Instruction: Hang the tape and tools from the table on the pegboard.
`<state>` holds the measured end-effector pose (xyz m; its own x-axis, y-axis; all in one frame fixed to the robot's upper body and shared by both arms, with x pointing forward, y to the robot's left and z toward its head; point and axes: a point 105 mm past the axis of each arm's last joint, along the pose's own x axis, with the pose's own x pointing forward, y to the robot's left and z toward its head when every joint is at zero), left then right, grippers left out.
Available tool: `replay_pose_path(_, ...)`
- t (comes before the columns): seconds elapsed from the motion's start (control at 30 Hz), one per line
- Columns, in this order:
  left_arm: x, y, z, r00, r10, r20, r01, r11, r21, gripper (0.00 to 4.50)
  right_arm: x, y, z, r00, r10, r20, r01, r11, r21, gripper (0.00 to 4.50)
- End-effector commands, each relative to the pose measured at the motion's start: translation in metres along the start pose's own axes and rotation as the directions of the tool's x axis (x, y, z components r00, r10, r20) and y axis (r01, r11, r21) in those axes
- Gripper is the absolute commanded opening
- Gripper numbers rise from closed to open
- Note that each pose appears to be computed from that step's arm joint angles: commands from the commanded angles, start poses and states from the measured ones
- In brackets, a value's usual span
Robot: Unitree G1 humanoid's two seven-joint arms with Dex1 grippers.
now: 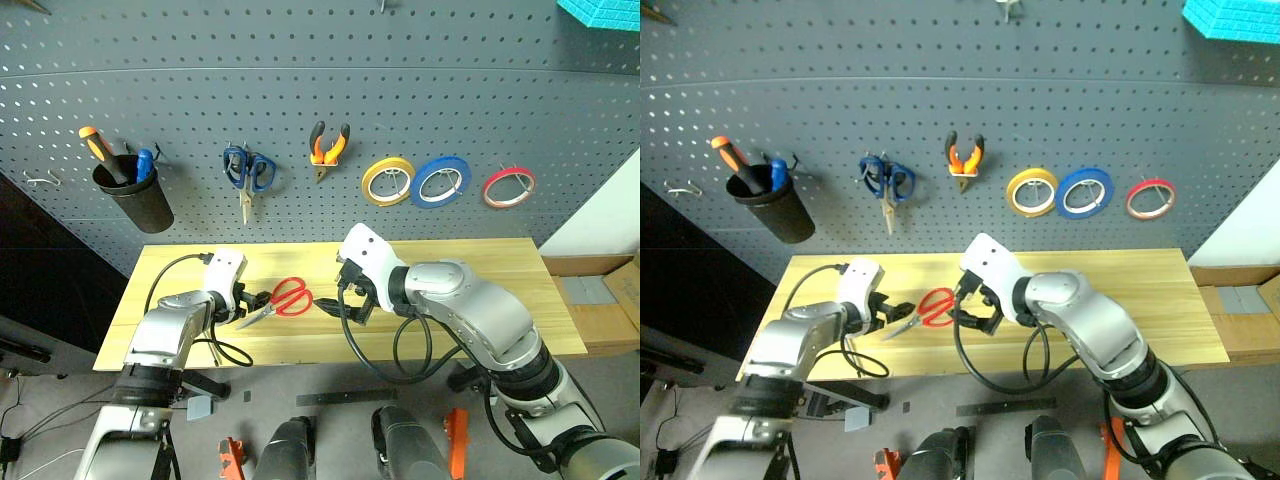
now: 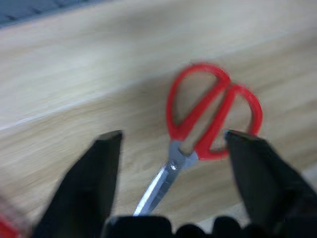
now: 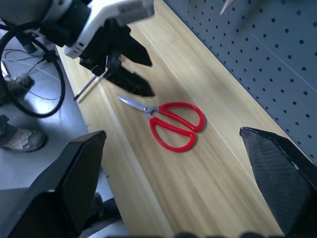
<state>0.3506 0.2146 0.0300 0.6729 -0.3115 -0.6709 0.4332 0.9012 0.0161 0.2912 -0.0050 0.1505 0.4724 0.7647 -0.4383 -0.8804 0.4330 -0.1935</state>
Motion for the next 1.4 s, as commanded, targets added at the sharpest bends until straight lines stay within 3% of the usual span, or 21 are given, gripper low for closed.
replay_pose_path(0.03, 0.005, 0.007, -0.003, 0.999, -0.009, -0.046, 0.013, 0.996, 0.083, 4.46, -0.005, 0.006, 0.011, 0.999, 0.012, 0.040, -0.011, 1.000, -0.025, 4.50)
replay_pose_path(0.23, 0.024, -0.003, -0.009, 0.993, -0.070, -0.098, 0.080, 0.992, 0.097, 4.46, -0.007, 0.009, 0.015, 0.998, 0.020, 0.051, -0.018, 0.999, -0.043, 4.50)
replay_pose_path(0.47, 0.032, -0.004, -0.015, 0.986, -0.094, -0.140, 0.114, 0.983, 0.146, 4.46, -0.013, 0.019, 0.024, 0.995, 0.075, 0.071, -0.063, 0.984, -0.166, 4.50)
replay_pose_path(0.57, 0.033, 0.000, -0.021, 0.982, -0.088, -0.167, 0.117, 0.978, 0.172, 3.93, -0.013, 0.018, 0.024, 0.995, 0.069, 0.069, -0.056, 0.983, -0.175, 4.50)
replay_pose_path(0.93, 0.035, 0.010, -0.028, 0.978, -0.077, -0.194, 0.111, 0.978, 0.176, 0.27, -0.013, 0.012, 0.021, 0.998, 0.042, 0.055, -0.032, 0.982, -0.185, 4.50)
replay_pose_path(1.13, 0.036, 0.013, -0.025, 0.991, -0.042, -0.125, 0.060, 0.987, 0.148, 0.26, -0.015, 0.009, 0.016, 0.999, 0.028, 0.040, -0.019, 0.980, -0.198, 4.50)
replay_pose_path(1.4, 0.015, 0.000, -0.004, 0.965, 0.098, 0.242, -0.110, 0.993, 0.036, 0.26, -0.020, 0.003, 0.016, 0.999, -0.003, 0.053, 0.015, 0.972, -0.235, 4.50)
